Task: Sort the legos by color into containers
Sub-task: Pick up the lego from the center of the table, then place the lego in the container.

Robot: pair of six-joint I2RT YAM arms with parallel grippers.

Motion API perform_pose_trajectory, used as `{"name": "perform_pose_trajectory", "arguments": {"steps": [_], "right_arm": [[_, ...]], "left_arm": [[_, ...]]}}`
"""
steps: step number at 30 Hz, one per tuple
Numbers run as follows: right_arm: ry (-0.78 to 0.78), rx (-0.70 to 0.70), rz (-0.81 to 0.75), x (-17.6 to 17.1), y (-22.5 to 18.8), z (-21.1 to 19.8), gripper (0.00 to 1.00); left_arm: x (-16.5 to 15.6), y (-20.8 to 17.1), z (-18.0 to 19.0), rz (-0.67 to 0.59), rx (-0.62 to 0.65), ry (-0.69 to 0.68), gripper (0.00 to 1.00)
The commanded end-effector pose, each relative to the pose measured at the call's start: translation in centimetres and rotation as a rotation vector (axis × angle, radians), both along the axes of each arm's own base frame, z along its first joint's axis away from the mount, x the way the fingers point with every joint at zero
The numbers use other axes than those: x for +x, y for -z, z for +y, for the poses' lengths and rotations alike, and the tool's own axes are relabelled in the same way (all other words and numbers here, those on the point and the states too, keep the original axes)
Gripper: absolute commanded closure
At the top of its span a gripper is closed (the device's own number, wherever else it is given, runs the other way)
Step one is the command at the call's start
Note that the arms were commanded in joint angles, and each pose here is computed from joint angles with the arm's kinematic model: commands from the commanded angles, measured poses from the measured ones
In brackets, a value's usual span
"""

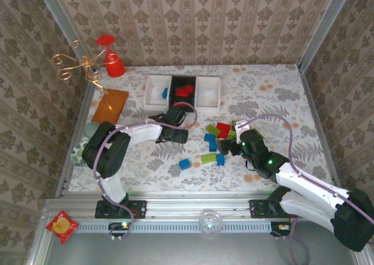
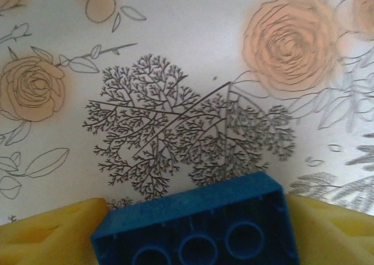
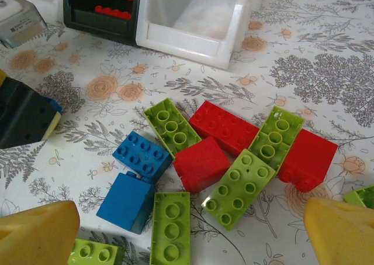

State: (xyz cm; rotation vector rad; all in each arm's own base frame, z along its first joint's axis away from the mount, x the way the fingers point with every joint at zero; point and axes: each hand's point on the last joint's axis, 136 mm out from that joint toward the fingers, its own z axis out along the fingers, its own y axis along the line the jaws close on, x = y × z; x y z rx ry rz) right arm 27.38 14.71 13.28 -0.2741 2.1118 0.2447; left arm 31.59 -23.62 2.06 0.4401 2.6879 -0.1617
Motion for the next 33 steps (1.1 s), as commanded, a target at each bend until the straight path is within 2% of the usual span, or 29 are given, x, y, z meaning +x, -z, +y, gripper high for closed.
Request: {"name": "perform_pose_trajectory", "arguments": {"steps": [1, 9, 15, 22, 26, 33], "right_arm": [[-0.006, 0.018, -0.003, -0.1, 0.1, 0.1, 0.0], [-0.01, 0.016, 0.005, 0.0, 0.3, 0.2, 0.0], [-0.029, 0.022, 0.009, -0.1, 0.4, 0.6, 0.0], [-0.306, 0.118, -0.021, -2.0, -0.8, 6.4, 0.0], [-0.315, 0.071, 0.009, -1.9, -0.1, 7.2, 0.0], [-0.287, 0.051, -0.002, -1.9, 0.0, 6.7, 0.0]], "left_arm": [[-0.2, 0.2, -0.2, 0.012, -0.006, -0.012, 0.23], [0.0, -0.2, 0.4, -0.023, 0.007, -0.023, 0.38], [2.4, -5.7, 2.6, -0.173, -0.042, -0.083, 0.43], [8.7, -9.9, 5.3, -0.288, -0.116, -0.17, 0.45], [13.4, -10.3, 7.1, -0.313, -0.105, -0.22, 0.45], [19.1, -9.0, 8.4, -0.313, -0.101, -0.268, 0.44]]}}
